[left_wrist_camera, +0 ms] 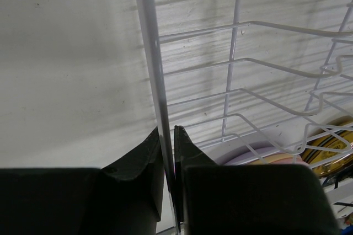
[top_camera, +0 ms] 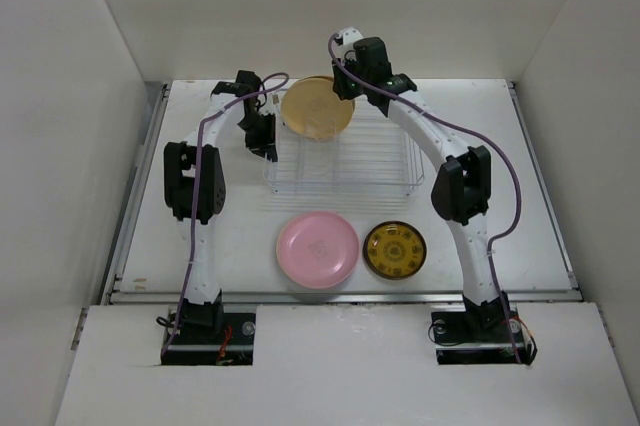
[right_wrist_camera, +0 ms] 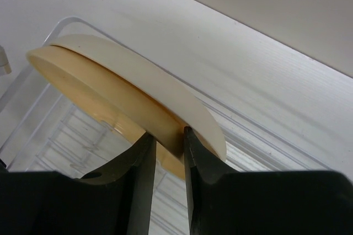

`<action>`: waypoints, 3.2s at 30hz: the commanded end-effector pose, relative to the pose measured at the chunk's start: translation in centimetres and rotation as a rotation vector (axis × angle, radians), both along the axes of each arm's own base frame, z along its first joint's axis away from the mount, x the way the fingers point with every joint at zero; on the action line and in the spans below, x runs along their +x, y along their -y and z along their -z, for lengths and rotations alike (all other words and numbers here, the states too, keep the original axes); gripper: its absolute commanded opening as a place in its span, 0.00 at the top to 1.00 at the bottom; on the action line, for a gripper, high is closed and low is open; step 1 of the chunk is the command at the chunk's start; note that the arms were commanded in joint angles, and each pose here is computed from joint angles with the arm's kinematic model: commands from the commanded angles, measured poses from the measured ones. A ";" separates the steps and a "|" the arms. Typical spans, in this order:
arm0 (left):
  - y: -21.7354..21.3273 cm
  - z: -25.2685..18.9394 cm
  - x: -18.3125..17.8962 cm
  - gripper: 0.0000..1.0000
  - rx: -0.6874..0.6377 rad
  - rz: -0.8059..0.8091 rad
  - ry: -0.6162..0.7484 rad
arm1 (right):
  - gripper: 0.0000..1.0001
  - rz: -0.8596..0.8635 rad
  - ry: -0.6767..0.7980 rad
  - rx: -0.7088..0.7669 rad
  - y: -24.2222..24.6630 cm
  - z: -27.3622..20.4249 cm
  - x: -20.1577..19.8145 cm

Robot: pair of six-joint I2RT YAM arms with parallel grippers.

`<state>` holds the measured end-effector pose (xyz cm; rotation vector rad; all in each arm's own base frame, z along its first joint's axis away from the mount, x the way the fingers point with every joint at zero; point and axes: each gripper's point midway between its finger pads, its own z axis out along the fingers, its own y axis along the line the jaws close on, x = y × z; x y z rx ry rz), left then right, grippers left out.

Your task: Unload the plates from the dish rack

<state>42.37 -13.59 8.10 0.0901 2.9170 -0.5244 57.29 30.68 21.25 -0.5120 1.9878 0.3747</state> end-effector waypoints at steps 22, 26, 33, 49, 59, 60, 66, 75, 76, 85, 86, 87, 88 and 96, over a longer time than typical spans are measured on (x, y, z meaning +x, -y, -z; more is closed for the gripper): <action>0.9 -0.5 -0.9 1.00 -0.059 -0.086 -0.078 | 1.00 0.252 0.342 -0.088 4.3 -14.5 -8.1; 0.6 0.0 -0.9 1.00 -0.038 -0.091 -0.083 | 1.00 0.247 0.263 -0.066 5.1 -15.2 -10.4; 0.8 -0.1 0.1 1.00 -0.067 -0.093 -0.070 | 0.99 0.072 -0.067 -0.011 3.3 -7.9 -14.9; 0.3 -0.8 -0.7 1.00 -0.049 -0.067 -0.063 | 0.14 0.597 -0.472 0.051 14.4 4.5 -7.7; 0.6 -1.0 -0.6 1.00 -0.068 -0.062 -0.069 | 0.14 0.770 -0.676 0.044 16.0 8.5 -11.8; 0.6 -1.0 -0.6 1.00 -0.068 -0.062 -0.069 | 0.14 0.803 -0.690 0.071 16.1 8.4 -12.4; 1.3 -1.2 -0.1 1.00 -0.104 -0.080 -0.058 | 0.13 1.042 -0.643 0.280 13.8 5.9 -15.0; 1.5 -1.2 -0.3 1.00 -0.121 -0.092 -0.048 | 0.09 1.444 -0.702 0.176 16.1 9.8 -17.1; 1.5 -1.2 0.0 1.00 -0.123 -0.092 -0.037 | 0.09 1.448 -0.732 0.152 15.8 11.1 -17.3; 1.7 -2.1 -0.1 1.00 -0.135 -0.088 -0.021 | 0.13 1.484 -0.759 0.198 17.5 13.9 -16.6; 1.8 -2.2 -0.1 1.00 -0.145 -0.085 -0.023 | 0.17 1.495 -0.759 0.203 17.9 14.5 -16.2; 1.8 -2.2 -0.1 1.00 -0.145 -0.085 -0.023 | 0.28 1.462 -0.760 0.173 17.9 15.3 -16.0; 1.8 -2.2 -0.1 1.00 -0.145 -0.085 -0.023 | 0.34 1.443 -0.761 0.195 17.8 15.3 -15.4; 1.4 -2.0 0.1 1.00 -0.144 -0.095 -0.030 | 1.00 1.336 -0.812 0.139 16.8 17.2 -15.0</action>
